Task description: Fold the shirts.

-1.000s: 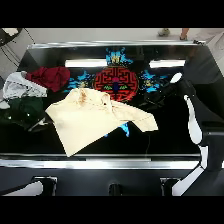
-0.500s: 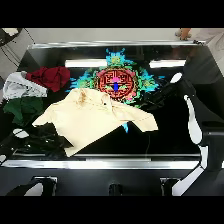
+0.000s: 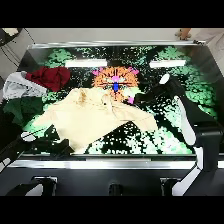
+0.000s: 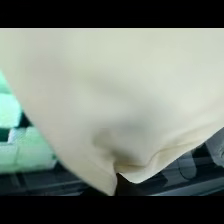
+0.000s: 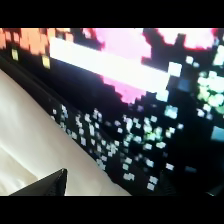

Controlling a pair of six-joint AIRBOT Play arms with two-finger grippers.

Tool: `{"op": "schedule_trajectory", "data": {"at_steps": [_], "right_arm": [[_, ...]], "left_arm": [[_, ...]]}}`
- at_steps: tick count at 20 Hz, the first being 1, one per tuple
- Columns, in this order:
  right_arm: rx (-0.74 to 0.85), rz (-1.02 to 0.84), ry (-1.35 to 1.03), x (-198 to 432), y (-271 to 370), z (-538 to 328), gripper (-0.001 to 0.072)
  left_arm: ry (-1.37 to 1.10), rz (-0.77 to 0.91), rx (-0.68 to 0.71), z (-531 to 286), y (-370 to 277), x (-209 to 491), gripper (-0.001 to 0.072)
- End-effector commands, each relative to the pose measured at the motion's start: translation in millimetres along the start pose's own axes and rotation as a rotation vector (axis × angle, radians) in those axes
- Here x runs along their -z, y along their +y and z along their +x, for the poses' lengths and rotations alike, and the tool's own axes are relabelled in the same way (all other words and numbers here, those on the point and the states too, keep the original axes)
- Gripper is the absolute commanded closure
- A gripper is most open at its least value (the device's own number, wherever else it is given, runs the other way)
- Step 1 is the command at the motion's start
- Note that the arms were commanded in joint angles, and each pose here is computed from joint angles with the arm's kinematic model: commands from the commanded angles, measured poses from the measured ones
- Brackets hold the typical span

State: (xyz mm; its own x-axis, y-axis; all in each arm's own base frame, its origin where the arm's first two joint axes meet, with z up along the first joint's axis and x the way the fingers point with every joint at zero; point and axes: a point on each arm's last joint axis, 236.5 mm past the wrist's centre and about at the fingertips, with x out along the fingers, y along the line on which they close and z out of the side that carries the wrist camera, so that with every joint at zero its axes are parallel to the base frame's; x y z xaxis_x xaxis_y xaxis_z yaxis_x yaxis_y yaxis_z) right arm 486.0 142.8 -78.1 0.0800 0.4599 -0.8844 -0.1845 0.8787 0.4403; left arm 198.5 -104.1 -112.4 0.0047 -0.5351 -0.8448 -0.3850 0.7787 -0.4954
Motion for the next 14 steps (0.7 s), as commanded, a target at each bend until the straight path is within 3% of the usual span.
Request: {"op": "schedule_trajectory", "data": {"at_steps": [1, 2, 3, 6, 7, 9, 11, 14], "right_arm": [[-0.009, -0.022, 0.077, 17, 9, 13, 0.0049], [-0.024, -0.019, 0.14, 31, 11, 14, 0.0051], [-0.032, -0.017, 0.188, 42, 12, 14, 0.0135], [-0.029, 0.025, 0.206, 46, 11, 13, 0.0557], [-0.028, 0.047, 0.201, 45, 12, 13, 0.0666], [-0.075, 0.045, 0.185, 43, 30, -2, 0.0668], [-0.111, -0.045, 0.02, 15, 61, -50, 0.0669], [-0.059, -0.16, -0.547, -54, 115, -224, 0.0669]], "left_arm": [[-0.158, 0.041, 0.01, -14, -12, -40, 0.068], [-0.173, 0.054, 0.013, -17, -15, -46, 0.0679], [-0.191, 0.065, 0.014, -20, -17, -51, 0.0679], [-0.215, 0.078, 0.021, -27, -24, -59, 0.0679], [-0.212, 0.085, 0.024, -29, -27, -59, 0.068], [-0.246, 0.161, 0.04, -48, -44, -68, 0.0681], [-0.417, 0.332, 0.071, -112, -93, -96, 0.0681], [-0.895, 0.61, 0.149, -304, -210, -103, 0.0681]]}}
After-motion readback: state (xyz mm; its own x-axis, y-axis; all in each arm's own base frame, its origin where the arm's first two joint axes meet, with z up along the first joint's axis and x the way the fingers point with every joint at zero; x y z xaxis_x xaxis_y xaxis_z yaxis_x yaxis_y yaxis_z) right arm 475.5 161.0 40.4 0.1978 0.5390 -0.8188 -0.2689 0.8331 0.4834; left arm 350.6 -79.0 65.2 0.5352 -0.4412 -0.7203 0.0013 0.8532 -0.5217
